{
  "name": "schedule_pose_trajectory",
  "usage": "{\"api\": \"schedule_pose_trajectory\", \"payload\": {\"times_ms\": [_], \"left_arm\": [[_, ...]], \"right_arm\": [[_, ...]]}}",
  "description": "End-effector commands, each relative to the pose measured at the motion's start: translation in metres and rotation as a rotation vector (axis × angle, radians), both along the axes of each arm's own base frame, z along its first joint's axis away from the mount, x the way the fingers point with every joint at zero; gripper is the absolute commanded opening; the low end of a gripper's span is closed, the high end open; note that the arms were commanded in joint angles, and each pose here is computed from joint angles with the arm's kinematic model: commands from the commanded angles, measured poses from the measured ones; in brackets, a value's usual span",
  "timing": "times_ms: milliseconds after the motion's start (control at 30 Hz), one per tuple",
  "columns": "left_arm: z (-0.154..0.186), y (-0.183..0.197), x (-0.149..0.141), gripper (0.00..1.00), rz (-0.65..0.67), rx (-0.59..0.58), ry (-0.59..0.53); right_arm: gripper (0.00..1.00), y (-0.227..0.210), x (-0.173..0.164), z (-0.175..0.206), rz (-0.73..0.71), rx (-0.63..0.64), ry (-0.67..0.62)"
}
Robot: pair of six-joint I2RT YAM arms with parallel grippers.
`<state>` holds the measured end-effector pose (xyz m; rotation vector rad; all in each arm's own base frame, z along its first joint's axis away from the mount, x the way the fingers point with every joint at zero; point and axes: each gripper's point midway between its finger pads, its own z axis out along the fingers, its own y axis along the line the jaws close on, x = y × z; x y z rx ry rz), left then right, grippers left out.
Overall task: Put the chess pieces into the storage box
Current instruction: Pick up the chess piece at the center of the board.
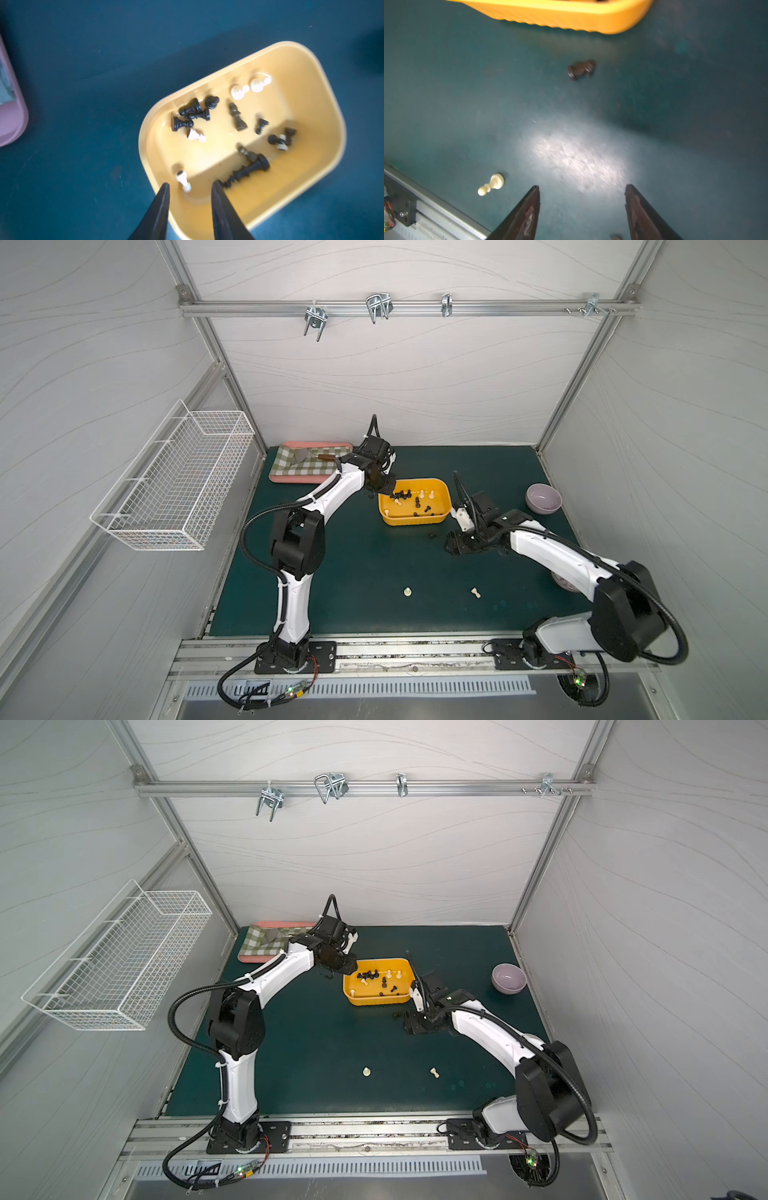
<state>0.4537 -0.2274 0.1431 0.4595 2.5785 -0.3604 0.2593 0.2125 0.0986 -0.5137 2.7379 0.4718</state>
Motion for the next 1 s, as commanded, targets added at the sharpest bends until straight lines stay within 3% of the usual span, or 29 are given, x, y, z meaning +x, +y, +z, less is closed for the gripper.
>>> {"api": "schedule_pose_trajectory", "payload": {"times_ms": [0, 333, 533, 967], "left_arm": [[0.024, 0.000, -0.008, 0.35, -0.003, -0.062, -0.050], [0.030, 0.026, -0.065, 0.36, 0.025, -0.085, -0.006], [0.027, 0.043, -0.103, 0.36, 0.063, -0.105, -0.006], [0.009, 0.056, -0.149, 0.36, 0.070, -0.159, 0.000]], "right_arm": [[0.65, 0.017, 0.017, 0.001, 0.018, -0.035, -0.051], [0.60, 0.039, 0.031, -0.006, 0.040, -0.124, -0.037], [0.59, 0.041, 0.049, -0.016, -0.093, -0.153, -0.070], [0.53, 0.033, 0.057, -0.024, -0.347, -0.245, -0.229]]}}
